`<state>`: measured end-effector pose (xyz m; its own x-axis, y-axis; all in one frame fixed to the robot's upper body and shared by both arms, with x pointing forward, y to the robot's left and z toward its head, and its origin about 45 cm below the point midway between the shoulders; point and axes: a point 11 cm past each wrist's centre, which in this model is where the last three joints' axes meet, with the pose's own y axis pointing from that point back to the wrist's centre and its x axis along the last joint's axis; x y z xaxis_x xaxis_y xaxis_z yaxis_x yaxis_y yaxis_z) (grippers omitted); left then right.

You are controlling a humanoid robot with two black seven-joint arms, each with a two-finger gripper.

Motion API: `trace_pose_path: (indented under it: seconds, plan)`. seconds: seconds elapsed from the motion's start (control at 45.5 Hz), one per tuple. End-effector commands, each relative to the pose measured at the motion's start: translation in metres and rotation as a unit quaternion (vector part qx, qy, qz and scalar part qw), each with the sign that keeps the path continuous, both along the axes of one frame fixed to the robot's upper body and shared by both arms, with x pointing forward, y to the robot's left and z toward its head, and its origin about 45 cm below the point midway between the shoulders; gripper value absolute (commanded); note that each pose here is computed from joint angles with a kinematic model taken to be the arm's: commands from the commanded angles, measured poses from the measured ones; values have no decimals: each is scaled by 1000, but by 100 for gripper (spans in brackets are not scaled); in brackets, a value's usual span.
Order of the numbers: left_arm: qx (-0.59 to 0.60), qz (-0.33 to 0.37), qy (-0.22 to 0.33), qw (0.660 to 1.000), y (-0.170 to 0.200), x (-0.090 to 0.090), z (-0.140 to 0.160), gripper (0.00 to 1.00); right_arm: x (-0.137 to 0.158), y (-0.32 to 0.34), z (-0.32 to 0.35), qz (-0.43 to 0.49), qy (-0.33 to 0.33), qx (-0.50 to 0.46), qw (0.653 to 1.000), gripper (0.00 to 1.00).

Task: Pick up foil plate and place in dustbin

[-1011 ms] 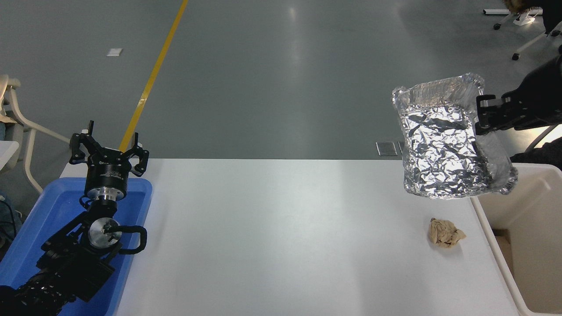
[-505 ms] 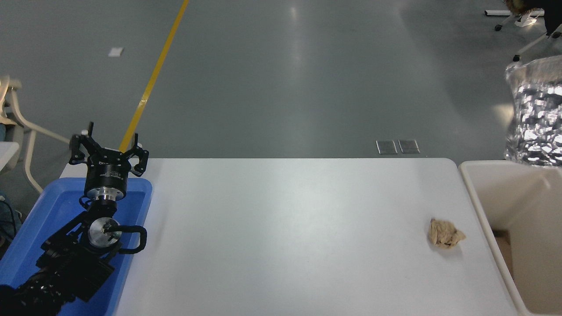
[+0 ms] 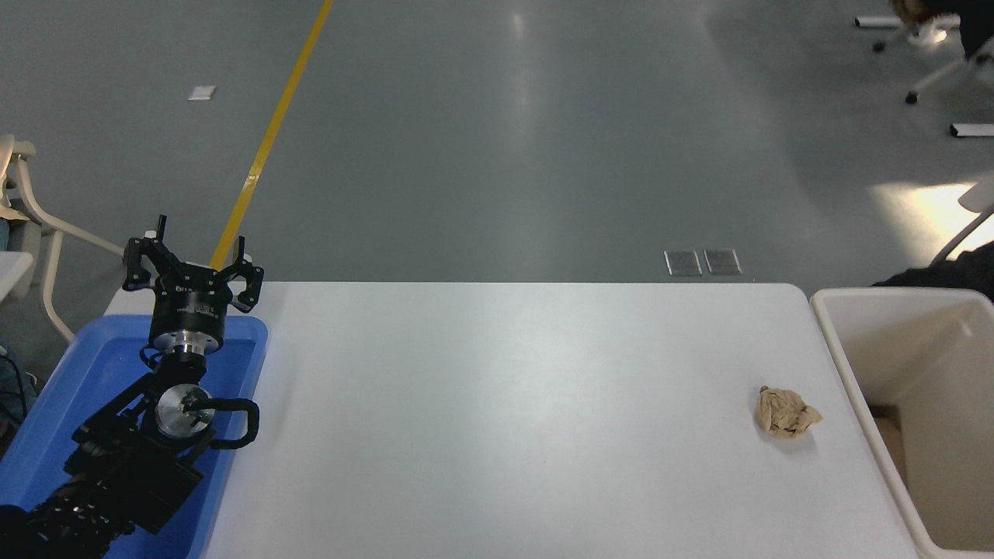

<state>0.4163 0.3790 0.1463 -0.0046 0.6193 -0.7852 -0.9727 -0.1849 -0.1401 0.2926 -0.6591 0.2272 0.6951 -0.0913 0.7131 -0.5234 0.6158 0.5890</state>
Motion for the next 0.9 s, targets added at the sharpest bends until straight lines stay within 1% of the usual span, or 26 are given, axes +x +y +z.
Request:
trace_pose_path:
  seconds: [0.0,0.198,0.308,0.484,0.549,0.571,0.593,0.615,0.637,0.769,0.879]
  plan:
    - [0,1,0,1000,0,0,0,99,-23,20,-86,25,20,-17,999,0]
    - [-1,0,0,1000,0,0,0,99,-26,53,-130,38,38,-12,998,0]
    - [-1,1,1,1000,0,-1,-1,99,-24,61,-138,44,40,-15,998,0]
    - [-1,0,0,1000,0,0,0,99,-16,61,-133,48,30,-22,998,0]
    - [-1,0,0,1000,0,0,0,99,-13,66,-136,49,32,-16,998,13]
    - [0,0,1,1000,0,0,0,99,-12,67,-136,49,32,-15,998,21]
    - [-1,0,0,1000,0,0,0,99,-11,67,-135,48,31,-14,998,45]
    - [0,0,0,1000,0,0,0,99,-11,67,-135,46,29,-13,998,86]
    - [0,1,0,1000,0,0,0,99,-11,69,-136,44,28,-9,999,100]
    - [0,0,0,1000,0,0,0,99,-7,72,-136,34,24,4,999,100]
    - [0,0,0,1000,0,0,0,99,3,77,-132,33,20,13,999,100]
